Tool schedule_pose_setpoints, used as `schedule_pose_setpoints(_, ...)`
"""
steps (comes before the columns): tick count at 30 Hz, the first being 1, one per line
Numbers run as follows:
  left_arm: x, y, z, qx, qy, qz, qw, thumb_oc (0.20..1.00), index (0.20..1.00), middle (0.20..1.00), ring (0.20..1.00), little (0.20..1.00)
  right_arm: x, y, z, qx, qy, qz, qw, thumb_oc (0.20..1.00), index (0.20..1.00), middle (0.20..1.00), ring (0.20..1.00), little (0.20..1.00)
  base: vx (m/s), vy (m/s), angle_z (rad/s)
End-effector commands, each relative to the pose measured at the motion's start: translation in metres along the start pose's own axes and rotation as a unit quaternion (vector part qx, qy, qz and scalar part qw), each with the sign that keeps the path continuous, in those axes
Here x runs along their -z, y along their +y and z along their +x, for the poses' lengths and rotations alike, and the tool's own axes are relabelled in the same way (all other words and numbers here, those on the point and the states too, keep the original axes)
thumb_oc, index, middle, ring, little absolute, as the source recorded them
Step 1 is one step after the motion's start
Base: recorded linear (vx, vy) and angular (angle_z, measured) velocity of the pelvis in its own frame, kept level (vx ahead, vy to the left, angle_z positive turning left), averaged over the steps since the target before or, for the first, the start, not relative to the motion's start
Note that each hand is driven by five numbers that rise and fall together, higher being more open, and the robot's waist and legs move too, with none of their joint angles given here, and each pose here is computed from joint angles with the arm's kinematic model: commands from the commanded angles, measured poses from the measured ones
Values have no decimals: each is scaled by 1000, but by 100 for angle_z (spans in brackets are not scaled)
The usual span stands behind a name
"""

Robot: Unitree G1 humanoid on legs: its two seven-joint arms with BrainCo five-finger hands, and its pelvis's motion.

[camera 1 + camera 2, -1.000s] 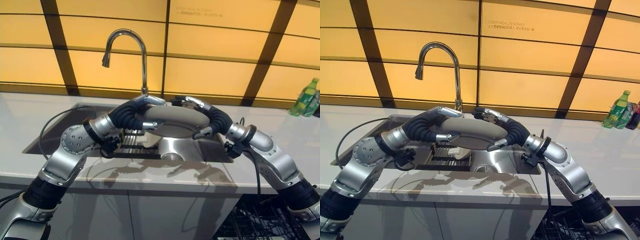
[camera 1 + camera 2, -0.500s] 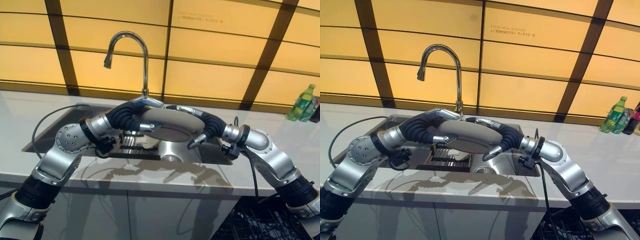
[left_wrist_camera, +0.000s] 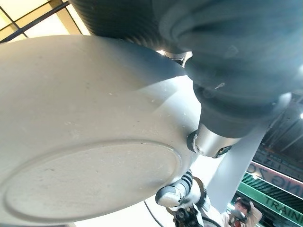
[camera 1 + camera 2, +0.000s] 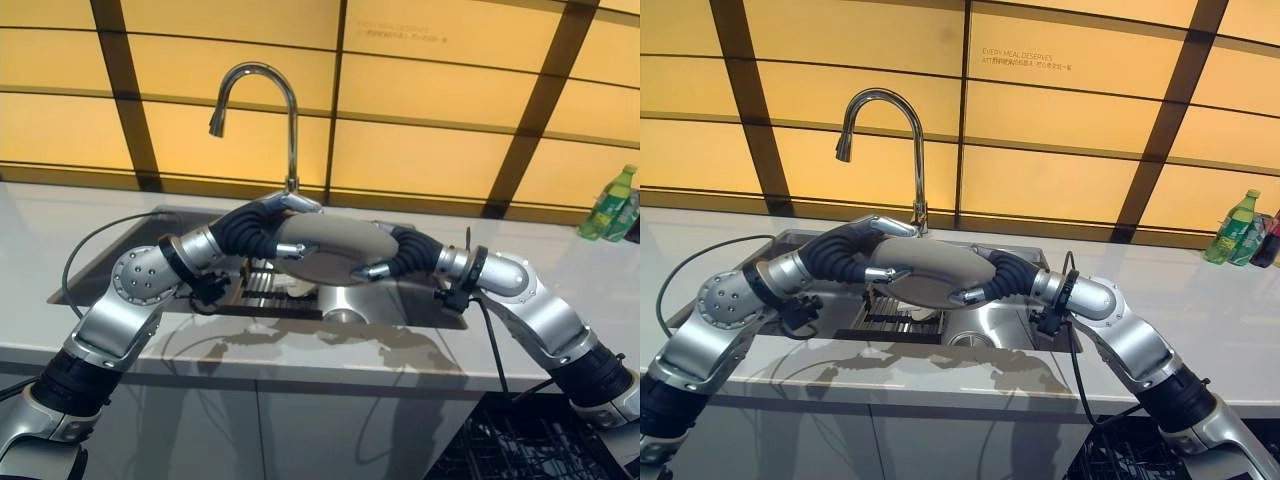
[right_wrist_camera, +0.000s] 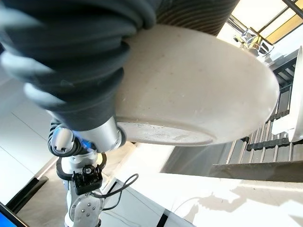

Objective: Pick up plates and place into dishwasher.

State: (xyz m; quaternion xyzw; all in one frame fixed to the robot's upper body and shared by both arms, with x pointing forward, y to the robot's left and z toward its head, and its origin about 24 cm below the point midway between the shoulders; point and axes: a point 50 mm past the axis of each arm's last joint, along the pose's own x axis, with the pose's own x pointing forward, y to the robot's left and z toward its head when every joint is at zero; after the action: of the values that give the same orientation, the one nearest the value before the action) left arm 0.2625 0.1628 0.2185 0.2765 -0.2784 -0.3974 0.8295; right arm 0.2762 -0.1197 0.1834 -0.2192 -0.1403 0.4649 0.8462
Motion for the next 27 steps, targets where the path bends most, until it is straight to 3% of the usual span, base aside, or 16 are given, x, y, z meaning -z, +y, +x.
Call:
schedule_pose_setpoints(1, -21, 16, 17, -63, -90, -12, 994, 200, 200, 200, 200, 200, -36, 3, 21, -25, -69, -46, 996, 200, 200, 200, 200, 200, 0, 0, 0)
schedule_pose_setpoints(13, -19, 20, 15, -95, -85, -6, 992, 200, 200, 200, 200, 200, -33, -9, 12, 34, -60, -61, 996, 200, 200, 200, 200, 200, 0, 0, 0)
schedule_pose_setpoints(14, -18, 24, 14, -114, -81, -9, 990, 498, 498, 498, 498, 498, -33, -12, 9, 55, -62, -66, 994, 200, 200, 200, 200, 200, 0, 0, 0)
schedule_pose_setpoints(15, -16, 26, 11, -130, -76, -7, 989, 915, 915, 915, 915, 915, -33, -16, 6, 73, -62, -70, 993, 200, 200, 200, 200, 200, 0, 0, 0)
schedule_pose_setpoints(16, -14, 28, 7, -150, -69, -3, 986, 1000, 1000, 1000, 1000, 1000, -33, -20, 2, 91, -62, -74, 991, 200, 200, 200, 200, 200, 0, 0, 0)
schedule_pose_setpoints(19, -12, 35, -5, -209, -70, -7, 975, 1000, 1000, 1000, 1000, 1000, -33, -29, -9, 136, -60, -85, 985, 200, 200, 200, 200, 200, 0, 0, 0)
schedule_pose_setpoints(23, -13, 52, -31, -334, -83, -15, 939, 1000, 1000, 1000, 1000, 1000, -30, -40, -26, 192, -48, -100, 975, 200, 200, 200, 200, 200, 0, 0, 0)
schedule_pose_setpoints(27, -14, 60, -44, -408, -82, -9, 909, 1000, 1000, 1000, 1000, 1000, -31, -51, -40, 237, -35, -113, 964, 200, 200, 200, 200, 200, 3, 1, -1)
